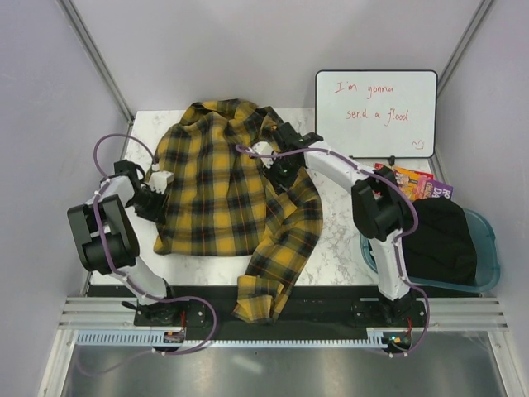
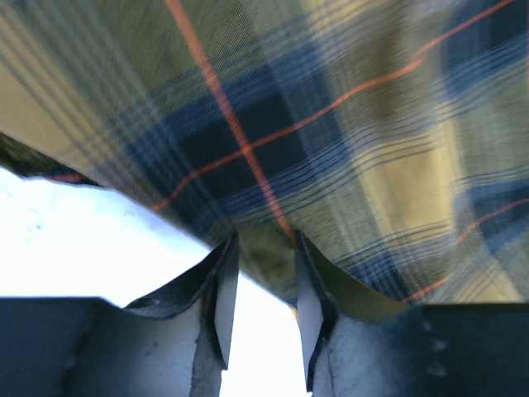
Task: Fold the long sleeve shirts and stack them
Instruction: Flatten the shirt out
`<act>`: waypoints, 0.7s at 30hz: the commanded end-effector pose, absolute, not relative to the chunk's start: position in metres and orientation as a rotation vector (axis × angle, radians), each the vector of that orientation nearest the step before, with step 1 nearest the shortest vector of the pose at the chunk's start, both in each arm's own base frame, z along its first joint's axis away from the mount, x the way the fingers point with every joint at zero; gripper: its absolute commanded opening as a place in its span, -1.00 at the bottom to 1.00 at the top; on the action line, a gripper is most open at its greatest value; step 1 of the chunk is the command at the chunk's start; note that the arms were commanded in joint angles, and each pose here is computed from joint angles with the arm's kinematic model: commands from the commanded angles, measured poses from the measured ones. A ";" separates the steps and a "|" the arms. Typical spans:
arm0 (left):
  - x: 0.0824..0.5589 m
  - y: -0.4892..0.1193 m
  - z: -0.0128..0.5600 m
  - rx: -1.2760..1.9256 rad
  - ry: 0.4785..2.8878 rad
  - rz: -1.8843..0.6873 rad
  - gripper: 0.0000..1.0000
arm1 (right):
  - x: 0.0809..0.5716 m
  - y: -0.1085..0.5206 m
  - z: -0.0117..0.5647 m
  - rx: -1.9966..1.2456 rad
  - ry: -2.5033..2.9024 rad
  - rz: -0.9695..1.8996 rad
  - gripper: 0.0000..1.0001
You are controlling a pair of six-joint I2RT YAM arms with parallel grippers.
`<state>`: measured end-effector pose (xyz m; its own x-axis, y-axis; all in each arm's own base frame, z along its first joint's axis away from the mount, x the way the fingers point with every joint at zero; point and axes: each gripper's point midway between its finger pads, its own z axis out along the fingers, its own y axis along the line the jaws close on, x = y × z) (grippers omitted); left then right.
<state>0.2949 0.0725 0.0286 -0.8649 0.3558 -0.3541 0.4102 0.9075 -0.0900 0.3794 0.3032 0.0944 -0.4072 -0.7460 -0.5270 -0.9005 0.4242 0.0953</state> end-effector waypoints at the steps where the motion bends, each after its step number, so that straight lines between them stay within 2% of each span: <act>1: 0.289 0.110 0.021 0.539 2.787 -0.041 -0.26 | 0.403 0.280 0.063 -1.331 2.347 0.275 -0.35; 4: 0.277 0.126 0.021 0.540 2.809 0.017 -0.33 | 0.389 0.257 0.038 -1.354 2.434 0.224 -0.44; 7: 0.261 0.134 0.023 0.574 2.814 0.056 -0.37 | 0.346 0.245 0.024 -1.449 2.492 0.256 -0.51; 10: 0.242 0.135 0.024 0.627 2.821 0.096 -0.38 | 0.278 0.227 0.003 -1.606 2.566 0.270 -0.57; 14: 0.225 0.132 0.041 0.680 2.787 0.116 -0.39 | 0.196 0.231 0.014 -1.803 2.561 0.425 -0.61; 15: 0.223 0.114 0.051 0.665 2.747 -0.023 -0.39 | 0.181 0.231 0.020 -1.836 2.557 0.453 -0.62; 17: 0.247 0.109 0.087 0.604 2.623 -0.013 -0.33 | 0.167 0.244 0.043 -1.845 2.500 0.582 -0.62; 18: 0.256 0.089 0.100 0.617 2.546 -0.126 -0.25 | 0.171 0.247 0.052 -1.821 2.494 0.585 -0.61; 19: 0.270 0.083 0.117 0.637 2.482 -0.132 -0.05 | 0.187 0.257 0.067 -1.779 2.447 0.586 -0.62; 21: 0.286 0.056 0.122 0.662 2.456 -0.210 0.02 | 0.216 0.264 0.078 -1.712 2.417 0.555 -0.59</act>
<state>0.2431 0.1057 0.0766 -0.8286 0.4004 -0.3912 0.4112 0.9096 0.0598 0.1758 0.2455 0.0302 -0.2972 -0.9403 -0.1657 -0.9346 0.2510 0.2521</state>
